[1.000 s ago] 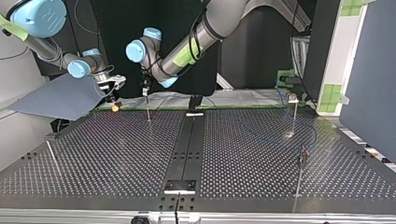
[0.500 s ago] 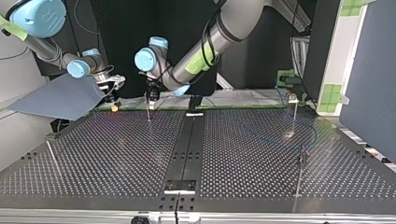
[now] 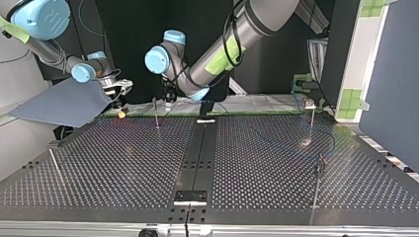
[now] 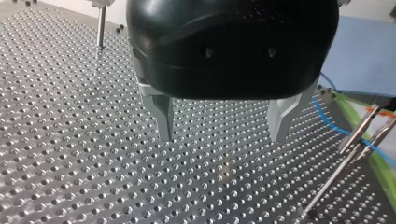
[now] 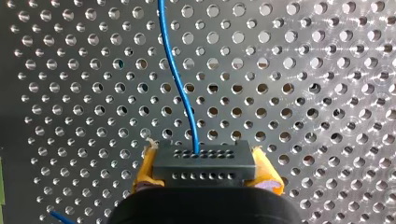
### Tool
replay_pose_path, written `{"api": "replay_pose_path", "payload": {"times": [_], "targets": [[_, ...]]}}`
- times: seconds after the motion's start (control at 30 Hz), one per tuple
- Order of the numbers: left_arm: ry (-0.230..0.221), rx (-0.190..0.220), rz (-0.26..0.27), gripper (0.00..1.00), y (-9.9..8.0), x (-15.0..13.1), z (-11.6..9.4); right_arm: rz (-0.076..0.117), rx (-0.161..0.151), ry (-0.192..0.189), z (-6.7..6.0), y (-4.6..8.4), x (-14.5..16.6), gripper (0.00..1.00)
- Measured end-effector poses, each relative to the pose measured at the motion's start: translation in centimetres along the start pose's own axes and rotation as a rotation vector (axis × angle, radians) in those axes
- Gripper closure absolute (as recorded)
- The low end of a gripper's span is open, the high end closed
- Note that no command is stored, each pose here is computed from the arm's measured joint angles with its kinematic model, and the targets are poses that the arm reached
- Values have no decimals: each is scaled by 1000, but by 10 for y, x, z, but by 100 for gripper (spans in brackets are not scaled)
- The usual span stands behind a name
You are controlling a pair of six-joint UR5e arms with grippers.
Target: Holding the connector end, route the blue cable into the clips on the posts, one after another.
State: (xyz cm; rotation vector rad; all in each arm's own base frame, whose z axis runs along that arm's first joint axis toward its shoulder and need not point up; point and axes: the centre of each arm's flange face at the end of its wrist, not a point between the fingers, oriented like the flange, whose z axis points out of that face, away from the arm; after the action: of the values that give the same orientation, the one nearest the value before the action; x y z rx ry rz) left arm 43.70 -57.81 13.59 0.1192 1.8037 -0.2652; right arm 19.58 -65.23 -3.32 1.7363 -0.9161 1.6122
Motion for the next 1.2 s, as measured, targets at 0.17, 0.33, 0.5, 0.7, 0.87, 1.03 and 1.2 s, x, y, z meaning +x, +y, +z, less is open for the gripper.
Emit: {"api": "replay_pose_path", "payload": {"times": [0.17,0.33,0.5,0.7,0.87,1.03,1.2], "targets": [[11,-1,7,0,6,-12,-17,0,1,0,0,-1,0,100],[23,-4,10,0,14,-24,-35,0,1,0,0,-1,0,100],[34,-8,15,0,23,-36,-53,0,1,-1,0,-1,0,100],[2,-5,-22,0,33,-53,-69,0,1,0,0,-1,0,100],[-37,6,-58,0,38,-66,-83,0,2,0,0,-1,0,100],[-81,19,-91,0,43,-79,-98,-1,2,0,0,-1,0,100],[-126,31,-129,0,49,-91,-113,-1,2,0,0,-1,0,100]]}}
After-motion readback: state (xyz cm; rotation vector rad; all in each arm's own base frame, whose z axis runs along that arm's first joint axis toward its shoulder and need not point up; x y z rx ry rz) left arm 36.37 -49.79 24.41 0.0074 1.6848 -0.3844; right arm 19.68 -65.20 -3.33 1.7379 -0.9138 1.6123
